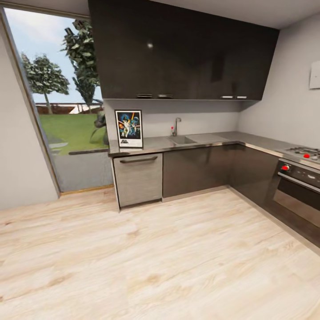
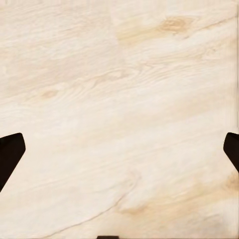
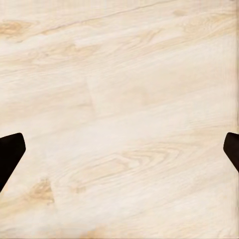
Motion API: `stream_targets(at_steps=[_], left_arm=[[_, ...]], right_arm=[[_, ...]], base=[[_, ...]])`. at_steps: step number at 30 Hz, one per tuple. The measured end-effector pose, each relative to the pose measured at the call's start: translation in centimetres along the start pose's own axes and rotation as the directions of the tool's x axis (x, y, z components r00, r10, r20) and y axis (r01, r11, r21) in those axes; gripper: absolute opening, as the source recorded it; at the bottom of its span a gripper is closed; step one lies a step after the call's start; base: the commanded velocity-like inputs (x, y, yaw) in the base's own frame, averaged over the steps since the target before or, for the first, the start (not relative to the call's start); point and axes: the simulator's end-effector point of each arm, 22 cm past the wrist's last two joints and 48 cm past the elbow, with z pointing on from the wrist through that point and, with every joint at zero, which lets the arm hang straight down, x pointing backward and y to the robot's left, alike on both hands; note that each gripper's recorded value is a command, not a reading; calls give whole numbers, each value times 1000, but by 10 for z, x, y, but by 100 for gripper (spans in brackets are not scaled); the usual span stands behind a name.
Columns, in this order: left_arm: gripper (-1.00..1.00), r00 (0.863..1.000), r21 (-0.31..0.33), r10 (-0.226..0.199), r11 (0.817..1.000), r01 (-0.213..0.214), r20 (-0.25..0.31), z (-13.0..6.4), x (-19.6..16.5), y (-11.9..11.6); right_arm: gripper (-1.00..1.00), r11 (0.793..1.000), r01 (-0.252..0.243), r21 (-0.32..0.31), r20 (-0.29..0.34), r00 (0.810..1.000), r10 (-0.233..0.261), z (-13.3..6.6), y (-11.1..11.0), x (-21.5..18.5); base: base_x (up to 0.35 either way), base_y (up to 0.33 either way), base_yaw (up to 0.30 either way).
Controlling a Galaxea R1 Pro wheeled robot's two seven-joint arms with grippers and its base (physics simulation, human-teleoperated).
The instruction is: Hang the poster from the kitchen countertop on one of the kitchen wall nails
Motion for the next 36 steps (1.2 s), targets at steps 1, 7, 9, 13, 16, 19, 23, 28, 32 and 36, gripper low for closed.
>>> stream_targets(at_steps=[1, 7, 9, 13, 16, 19, 23, 28, 32, 36], left_arm=[[100, 1000, 0, 0, 1000, 0, 0, 0, 0, 0], [100, 1000, 0, 0, 1000, 0, 0, 0, 0, 0], [100, 1000, 0, 0, 1000, 0, 0, 0, 0, 0], [100, 1000, 0, 0, 1000, 0, 0, 0, 0, 0], [100, 1000, 0, 0, 1000, 0, 0, 0, 0, 0], [100, 1000, 0, 0, 1000, 0, 0, 0, 0, 0], [100, 1000, 0, 0, 1000, 0, 0, 0, 0, 0], [100, 1000, 0, 0, 1000, 0, 0, 0, 0, 0], [100, 1000, 0, 0, 1000, 0, 0, 0, 0, 0], [100, 1000, 0, 0, 1000, 0, 0, 0, 0, 0]], right_arm=[[100, 1000, 0, 0, 0, 1000, 0, 0, 0, 0], [100, 1000, 0, 0, 0, 1000, 0, 0, 0, 0], [100, 1000, 0, 0, 0, 1000, 0, 0, 0, 0], [100, 1000, 0, -1, 0, 1000, 0, 0, 1, 0], [100, 1000, 0, -1, 0, 1000, 0, 0, 1, 0], [100, 1000, 0, 0, 0, 1000, 0, 0, 1, 0], [100, 1000, 0, 0, 0, 1000, 0, 0, 0, 0], [100, 1000, 0, 1, 0, 1000, 0, 0, 0, 0], [100, 1000, 0, 2, -1, 1000, 0, 0, 0, 0], [100, 1000, 0, 2, -1, 1000, 0, 0, 0, 0]], base=[[274, -226, 0], [274, -226, 0], [274, -226, 0], [274, -226, 30], [274, -226, 182], [274, -226, 256], [202, -171, 281], [74, -63, 289], [15, -13, 292], [5, -4, 293]])
